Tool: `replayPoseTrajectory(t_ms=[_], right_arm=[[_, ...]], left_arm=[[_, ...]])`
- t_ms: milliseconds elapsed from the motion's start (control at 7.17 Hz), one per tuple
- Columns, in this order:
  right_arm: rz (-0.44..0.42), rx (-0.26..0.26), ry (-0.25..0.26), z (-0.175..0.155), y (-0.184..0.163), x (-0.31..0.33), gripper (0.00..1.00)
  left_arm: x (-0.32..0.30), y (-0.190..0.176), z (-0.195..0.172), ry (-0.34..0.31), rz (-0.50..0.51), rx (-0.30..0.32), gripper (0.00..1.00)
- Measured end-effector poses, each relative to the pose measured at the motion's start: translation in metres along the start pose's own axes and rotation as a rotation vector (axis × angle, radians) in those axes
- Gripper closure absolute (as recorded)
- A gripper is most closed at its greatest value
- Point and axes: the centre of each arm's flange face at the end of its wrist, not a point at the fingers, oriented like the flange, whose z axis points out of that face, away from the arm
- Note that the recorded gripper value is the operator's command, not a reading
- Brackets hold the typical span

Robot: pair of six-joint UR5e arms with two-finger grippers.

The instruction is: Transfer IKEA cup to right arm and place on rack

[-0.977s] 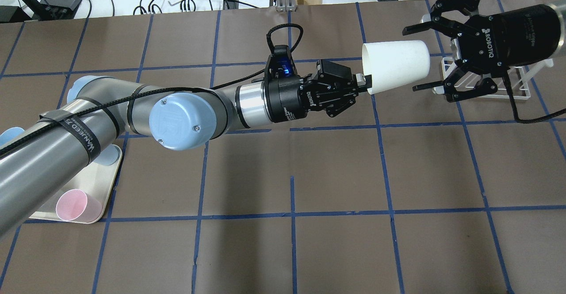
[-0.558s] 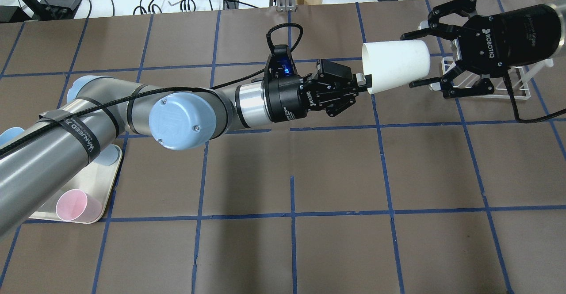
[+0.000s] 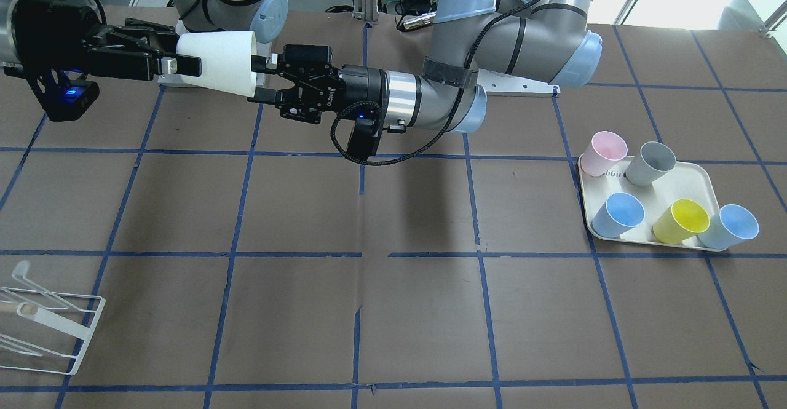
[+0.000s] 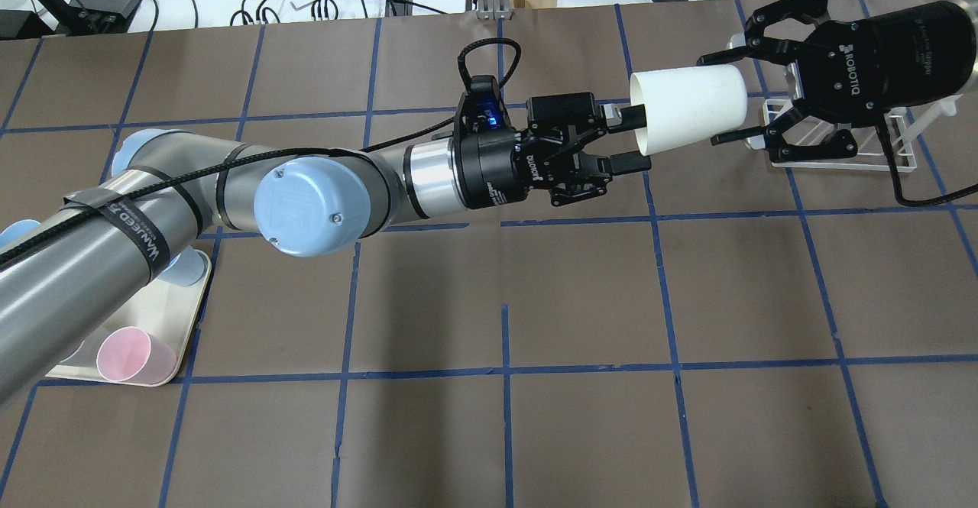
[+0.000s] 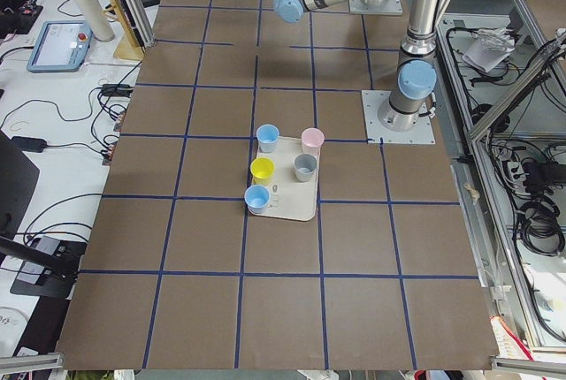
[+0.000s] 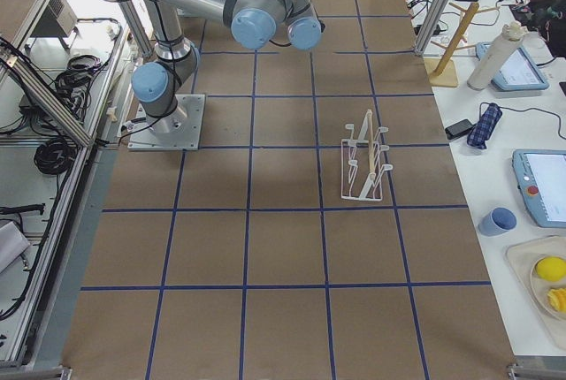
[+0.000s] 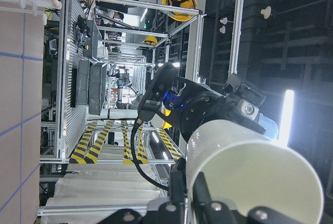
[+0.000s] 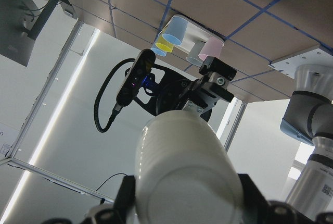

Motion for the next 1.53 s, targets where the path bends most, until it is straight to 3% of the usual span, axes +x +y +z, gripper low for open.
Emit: replayPoseTrajectory(t_ms=[279, 419, 698, 1116, 1395, 1535], right_arm=[[-0.094, 0.087, 0.088, -0.015, 0.003, -0.011, 0.60], [-0.157, 0.160, 0.177, -0.024, 0.002, -0.015, 0.61], [-0.261, 0.356, 0.399, -0.048, -0.009, -0.018, 0.65], [-0.431, 0.671, 0.689, -0.090, -0.034, -0.033, 0.70], [-0.556, 0.815, 0.875, -0.118, -0.057, -0.045, 0.75], [-0.607, 0.864, 0.940, -0.128, -0.070, -0.051, 0.75]], left_arm=[[0.011, -0.028, -0.047, -0.063, -0.021, 0.017, 0.00], [0.012, -0.042, -0.085, -0.145, -0.024, -0.002, 0.00], [0.015, -0.063, -0.156, -0.325, -0.012, -0.053, 0.00], [0.018, -0.074, -0.236, -0.698, 0.001, -0.144, 0.00], [0.043, -0.071, -0.261, -0.953, 0.010, -0.198, 0.00], [0.069, -0.074, -0.263, -1.089, -0.007, -0.184, 0.00]])
